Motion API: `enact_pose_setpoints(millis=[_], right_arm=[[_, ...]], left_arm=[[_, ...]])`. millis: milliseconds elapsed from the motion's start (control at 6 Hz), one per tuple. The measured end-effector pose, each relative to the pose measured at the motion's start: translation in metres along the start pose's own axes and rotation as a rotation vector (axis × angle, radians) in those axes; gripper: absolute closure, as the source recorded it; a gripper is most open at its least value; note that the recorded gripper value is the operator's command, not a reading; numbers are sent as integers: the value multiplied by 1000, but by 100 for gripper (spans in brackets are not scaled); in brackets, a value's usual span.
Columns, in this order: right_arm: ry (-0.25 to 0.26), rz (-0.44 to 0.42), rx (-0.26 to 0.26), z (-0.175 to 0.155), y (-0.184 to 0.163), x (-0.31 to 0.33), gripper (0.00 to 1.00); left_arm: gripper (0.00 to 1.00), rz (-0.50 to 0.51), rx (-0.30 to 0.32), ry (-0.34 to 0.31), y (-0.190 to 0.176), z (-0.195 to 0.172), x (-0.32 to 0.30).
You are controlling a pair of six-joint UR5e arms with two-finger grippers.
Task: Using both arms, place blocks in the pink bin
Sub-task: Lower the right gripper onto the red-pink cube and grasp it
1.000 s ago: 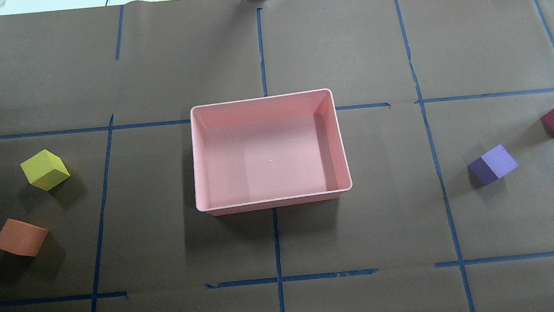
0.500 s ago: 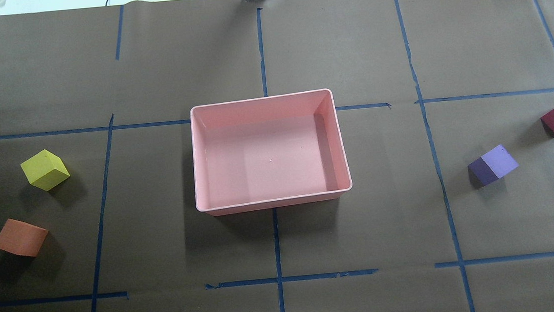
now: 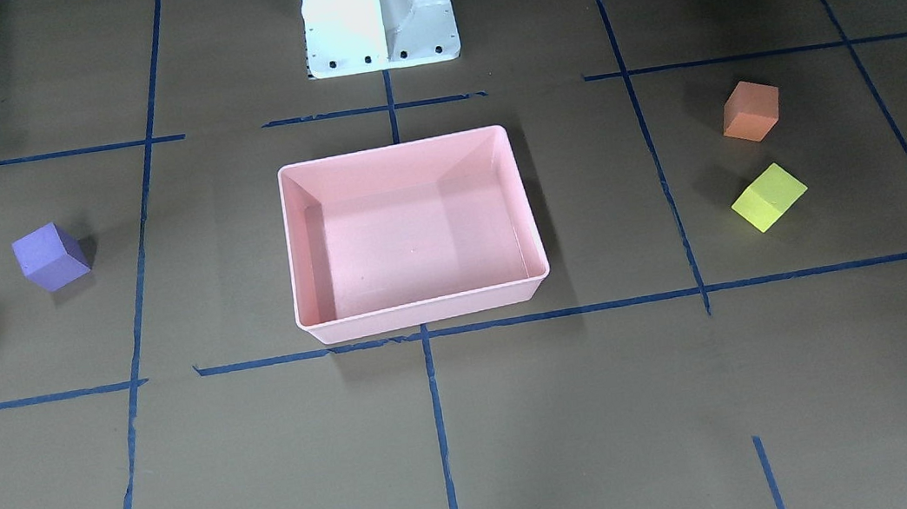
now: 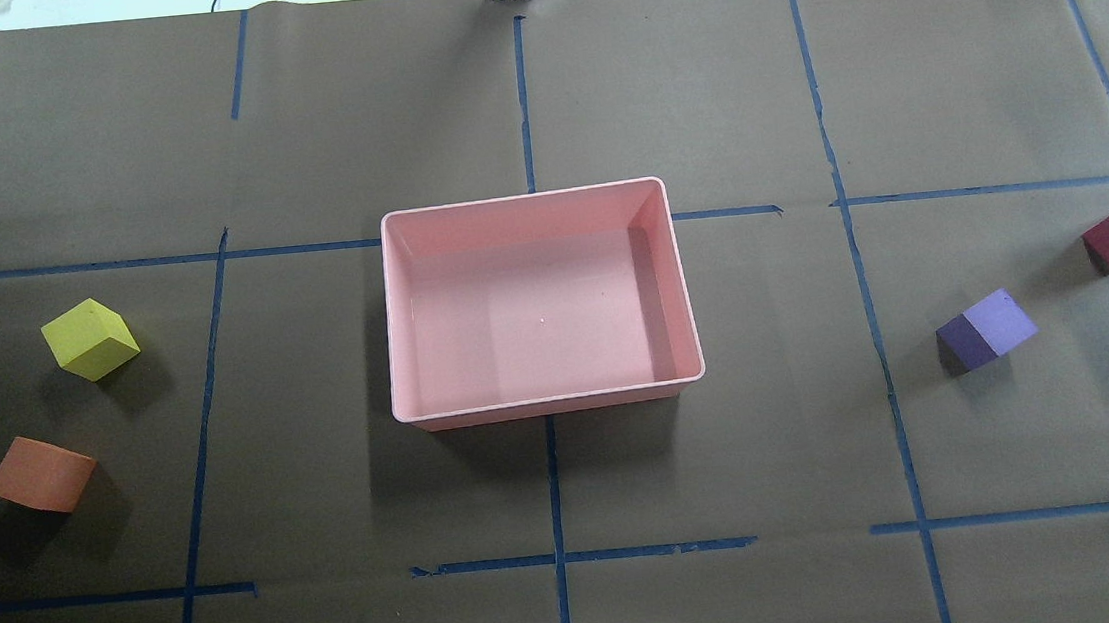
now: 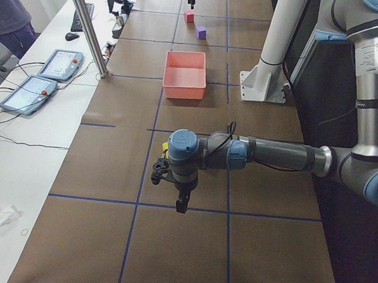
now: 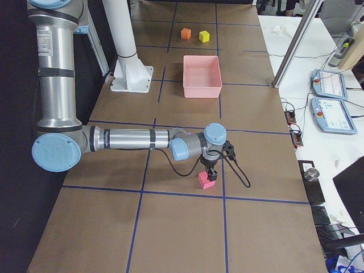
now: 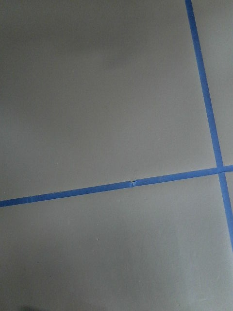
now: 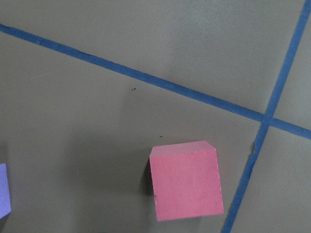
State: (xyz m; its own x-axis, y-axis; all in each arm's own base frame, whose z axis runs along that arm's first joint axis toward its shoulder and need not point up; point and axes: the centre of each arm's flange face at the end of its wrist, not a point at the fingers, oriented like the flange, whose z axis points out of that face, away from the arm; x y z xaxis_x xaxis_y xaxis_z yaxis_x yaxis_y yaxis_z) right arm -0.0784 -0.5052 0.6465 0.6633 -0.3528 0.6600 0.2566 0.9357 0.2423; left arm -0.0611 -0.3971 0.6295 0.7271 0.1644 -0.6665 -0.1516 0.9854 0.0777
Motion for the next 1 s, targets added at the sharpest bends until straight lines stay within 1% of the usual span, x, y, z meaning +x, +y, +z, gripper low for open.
enact_pose_setpoints(millis=[333,500,667,833,1000], right_arm=[[24,-24,-35,34,-9,7,0],[43,-32,-64,50,-10,7,2],[60,-40,-93,67,-14,6,65],[68,-46,-105,75,-22,5,82],[67,-55,-99,74,-30,0,82]], left_arm=[[0,0,0,0,0,0,0],[0,-1,-1,0,0,0,0],[0,-1,-1,0,0,0,0],[0,-1,-1,0,0,0,0],[0,0,0,0,0,0,0]])
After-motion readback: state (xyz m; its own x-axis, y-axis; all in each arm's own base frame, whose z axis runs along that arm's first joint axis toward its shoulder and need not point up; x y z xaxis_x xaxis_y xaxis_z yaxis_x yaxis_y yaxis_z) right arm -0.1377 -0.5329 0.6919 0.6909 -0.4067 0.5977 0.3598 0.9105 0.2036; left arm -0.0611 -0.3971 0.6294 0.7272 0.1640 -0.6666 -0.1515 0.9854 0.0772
